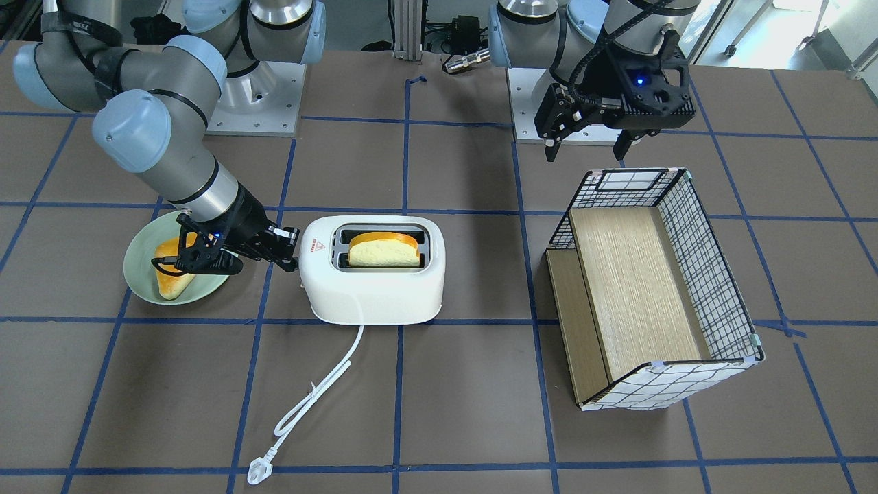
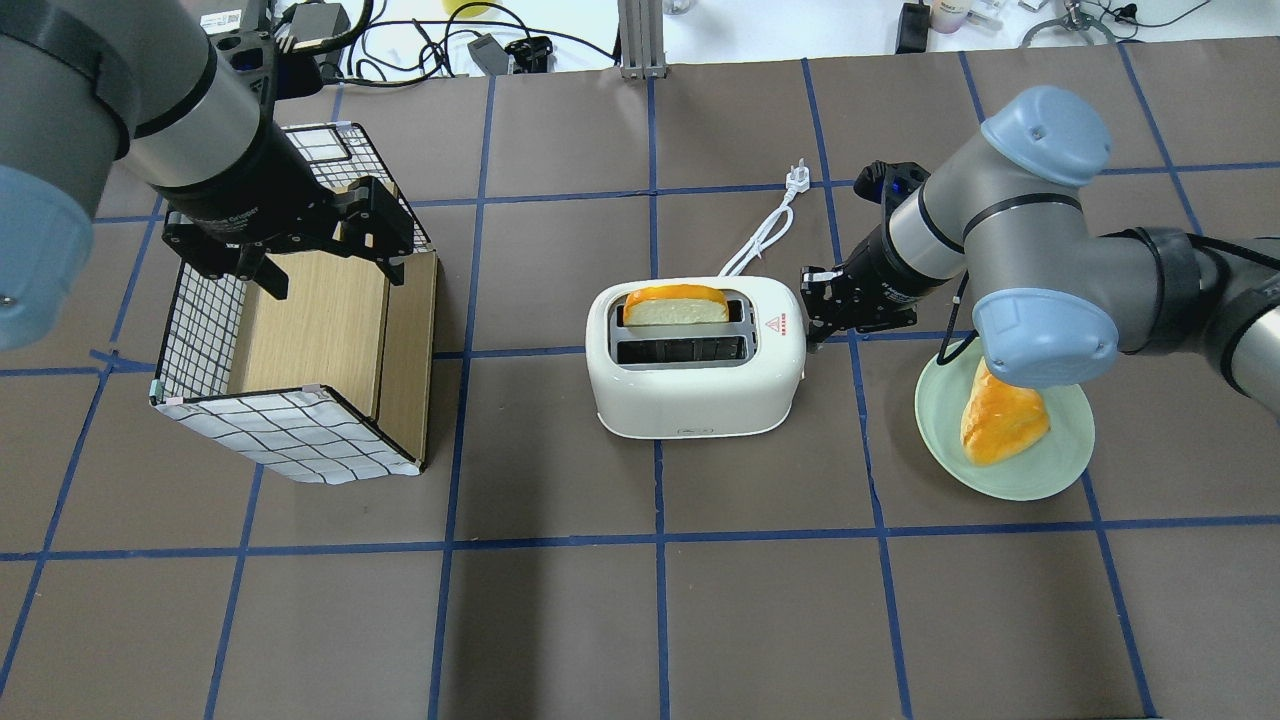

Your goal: Press toaster with right arm

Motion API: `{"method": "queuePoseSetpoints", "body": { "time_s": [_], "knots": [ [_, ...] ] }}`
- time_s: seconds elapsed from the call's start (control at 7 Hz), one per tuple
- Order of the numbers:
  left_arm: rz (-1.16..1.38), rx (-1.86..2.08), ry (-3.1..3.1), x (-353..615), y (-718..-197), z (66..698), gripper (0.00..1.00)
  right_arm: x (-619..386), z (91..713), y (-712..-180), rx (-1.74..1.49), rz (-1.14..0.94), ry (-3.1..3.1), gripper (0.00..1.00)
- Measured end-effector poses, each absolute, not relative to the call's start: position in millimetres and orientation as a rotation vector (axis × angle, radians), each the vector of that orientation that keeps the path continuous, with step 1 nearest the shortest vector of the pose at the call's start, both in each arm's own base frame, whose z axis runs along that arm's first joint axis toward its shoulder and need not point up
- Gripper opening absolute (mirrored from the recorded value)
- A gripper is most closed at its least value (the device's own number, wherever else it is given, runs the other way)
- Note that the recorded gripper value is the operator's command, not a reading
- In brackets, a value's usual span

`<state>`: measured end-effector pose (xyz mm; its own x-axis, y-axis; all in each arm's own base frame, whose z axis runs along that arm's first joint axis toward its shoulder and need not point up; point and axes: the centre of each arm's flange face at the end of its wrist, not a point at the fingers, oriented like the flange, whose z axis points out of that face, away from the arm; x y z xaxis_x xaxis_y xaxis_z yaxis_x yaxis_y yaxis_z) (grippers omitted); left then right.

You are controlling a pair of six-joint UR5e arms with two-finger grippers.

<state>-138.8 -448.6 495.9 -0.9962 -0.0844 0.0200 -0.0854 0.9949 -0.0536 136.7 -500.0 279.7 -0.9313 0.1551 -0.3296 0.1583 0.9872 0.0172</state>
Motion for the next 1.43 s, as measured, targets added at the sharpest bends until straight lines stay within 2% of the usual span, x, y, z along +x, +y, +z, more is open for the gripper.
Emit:
{"method": "queuePoseSetpoints", "body": {
  "time_s": [0.57,0.71,0.86,1.0,1.43],
  "knots": [
    [0.085,0.133,-3.121,-138.6,-448.6,495.7,1.0,136.4,279.4,-499.8,0.228,-0.012,2.797,0.0],
    [0.084,0.133,-3.121,-138.7,-448.5,495.5,1.0,136.2,279.8,-499.8,0.232,-0.012,2.798,0.03],
    [0.084,0.133,-3.121,-138.7,-448.5,495.4,1.0,135.4,282.0,-499.8,0.247,-0.013,2.803,0.63],
    [0.084,0.133,-3.121,-138.7,-448.5,495.4,1.0,133.3,286.0,-500.1,0.277,-0.019,2.818,1.0],
    [0.085,0.133,-3.12,-138.7,-448.6,495.9,1.0,124.5,307.3,-495.2,0.389,-0.069,2.88,1.0]
  ]
}}
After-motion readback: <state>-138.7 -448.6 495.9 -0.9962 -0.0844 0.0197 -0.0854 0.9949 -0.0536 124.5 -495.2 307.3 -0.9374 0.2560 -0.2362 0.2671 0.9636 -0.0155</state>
